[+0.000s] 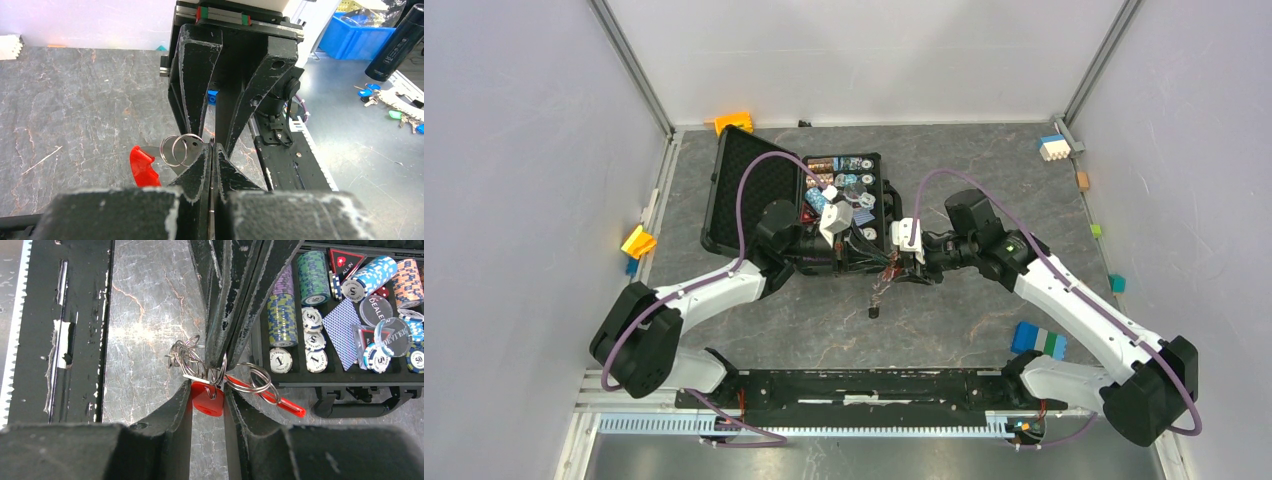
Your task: Put the keys on the keyring
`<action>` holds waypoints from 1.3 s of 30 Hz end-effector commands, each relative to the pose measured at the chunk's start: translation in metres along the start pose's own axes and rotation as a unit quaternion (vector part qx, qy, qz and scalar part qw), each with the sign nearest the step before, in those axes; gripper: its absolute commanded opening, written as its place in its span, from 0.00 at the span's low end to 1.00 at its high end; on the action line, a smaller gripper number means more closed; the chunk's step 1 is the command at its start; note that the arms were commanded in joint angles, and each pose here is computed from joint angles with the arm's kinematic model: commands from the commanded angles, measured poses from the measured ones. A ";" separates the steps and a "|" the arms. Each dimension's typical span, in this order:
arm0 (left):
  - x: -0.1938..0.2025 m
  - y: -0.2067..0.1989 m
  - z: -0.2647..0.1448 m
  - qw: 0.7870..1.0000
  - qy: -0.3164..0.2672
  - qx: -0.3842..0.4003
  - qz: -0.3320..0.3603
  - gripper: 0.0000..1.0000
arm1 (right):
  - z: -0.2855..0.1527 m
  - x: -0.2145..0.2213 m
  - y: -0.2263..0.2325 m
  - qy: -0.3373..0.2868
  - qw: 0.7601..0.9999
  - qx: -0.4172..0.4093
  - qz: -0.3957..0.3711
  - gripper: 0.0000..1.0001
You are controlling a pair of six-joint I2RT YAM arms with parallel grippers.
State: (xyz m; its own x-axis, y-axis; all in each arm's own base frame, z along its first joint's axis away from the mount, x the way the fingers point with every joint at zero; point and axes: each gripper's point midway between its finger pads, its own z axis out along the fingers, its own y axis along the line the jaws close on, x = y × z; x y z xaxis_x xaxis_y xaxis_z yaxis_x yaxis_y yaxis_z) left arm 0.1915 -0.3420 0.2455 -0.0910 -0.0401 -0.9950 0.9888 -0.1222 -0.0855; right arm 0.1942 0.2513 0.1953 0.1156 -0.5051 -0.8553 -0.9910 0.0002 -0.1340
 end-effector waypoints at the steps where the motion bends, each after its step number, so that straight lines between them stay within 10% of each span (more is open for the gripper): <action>1: -0.029 -0.007 0.000 0.998 -0.034 0.016 0.048 0.02 | -0.002 0.000 0.003 0.006 1.000 -0.009 0.005 0.16; 13: -0.034 -0.015 -0.003 0.996 -0.058 0.031 0.052 0.02 | -0.022 -0.025 -0.006 -0.014 0.998 0.035 -0.041 0.47; 39: -0.025 -0.012 -0.006 0.997 -0.045 0.018 0.053 0.02 | -0.029 -0.065 0.000 -0.086 0.996 0.004 -0.035 0.40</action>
State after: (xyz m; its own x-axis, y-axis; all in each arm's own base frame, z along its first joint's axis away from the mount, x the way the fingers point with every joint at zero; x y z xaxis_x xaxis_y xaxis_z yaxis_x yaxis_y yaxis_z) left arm 0.1844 -0.3378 0.2611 -0.0544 -0.1175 -0.9916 0.9876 -0.1531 -0.0360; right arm 0.1858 0.2518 0.2413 0.1707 -0.4178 -0.8923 -0.9827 -0.0058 -0.1853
